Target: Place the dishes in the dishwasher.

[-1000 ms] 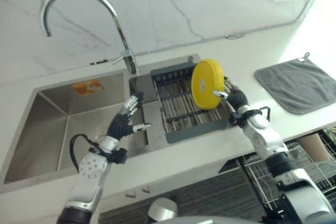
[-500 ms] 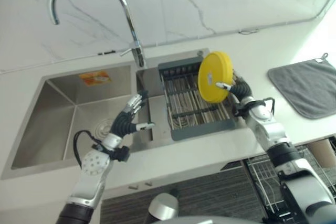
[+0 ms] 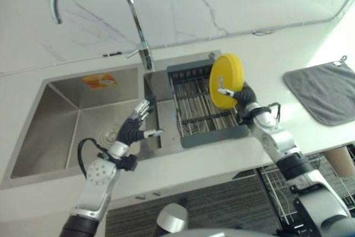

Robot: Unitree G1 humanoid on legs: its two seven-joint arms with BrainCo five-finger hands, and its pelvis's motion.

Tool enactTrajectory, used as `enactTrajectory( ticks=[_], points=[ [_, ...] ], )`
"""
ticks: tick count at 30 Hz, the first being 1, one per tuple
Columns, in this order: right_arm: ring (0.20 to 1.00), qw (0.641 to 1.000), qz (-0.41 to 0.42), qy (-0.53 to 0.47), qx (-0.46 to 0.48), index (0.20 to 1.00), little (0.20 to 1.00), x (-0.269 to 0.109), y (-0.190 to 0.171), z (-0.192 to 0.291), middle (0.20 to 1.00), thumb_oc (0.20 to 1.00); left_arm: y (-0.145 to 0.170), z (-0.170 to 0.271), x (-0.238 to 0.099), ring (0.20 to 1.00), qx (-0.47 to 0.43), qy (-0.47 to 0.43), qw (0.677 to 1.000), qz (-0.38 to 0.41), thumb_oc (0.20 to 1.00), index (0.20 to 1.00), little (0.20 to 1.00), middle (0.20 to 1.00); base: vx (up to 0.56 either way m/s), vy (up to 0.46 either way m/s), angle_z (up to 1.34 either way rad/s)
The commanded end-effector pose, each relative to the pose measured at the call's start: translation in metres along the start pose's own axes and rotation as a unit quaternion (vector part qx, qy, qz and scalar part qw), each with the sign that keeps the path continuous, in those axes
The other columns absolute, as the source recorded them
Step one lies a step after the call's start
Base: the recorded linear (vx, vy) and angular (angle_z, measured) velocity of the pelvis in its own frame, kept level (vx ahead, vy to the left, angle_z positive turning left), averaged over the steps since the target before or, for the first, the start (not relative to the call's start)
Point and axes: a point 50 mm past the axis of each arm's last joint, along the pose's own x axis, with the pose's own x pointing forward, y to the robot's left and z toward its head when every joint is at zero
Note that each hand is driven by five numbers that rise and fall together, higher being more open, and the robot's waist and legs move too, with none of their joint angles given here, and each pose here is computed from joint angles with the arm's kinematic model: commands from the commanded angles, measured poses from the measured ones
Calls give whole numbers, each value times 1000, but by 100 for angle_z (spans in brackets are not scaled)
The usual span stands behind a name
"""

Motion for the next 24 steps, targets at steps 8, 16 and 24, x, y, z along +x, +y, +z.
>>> enactTrajectory(
  ticks=[8,16,24],
  points=[
    [200,973,-171,-84,-130,200,200,19,-25,44,200,200,-11,21,14,1000,-1,-55,998,-38,1000,1000,1000,1000,-5,16,0],
    [200,968,-206,-81,-120,200,200,25,-46,46,200,200,-15,20,17,1000,-21,-61,997,-51,1000,1000,1000,1000,-9,31,3],
    [200,980,-125,-117,97,200,200,24,-27,44,200,200,-16,17,13,1000,-38,-56,996,-54,1000,1000,1000,1000,16,21,7]
  ],
)
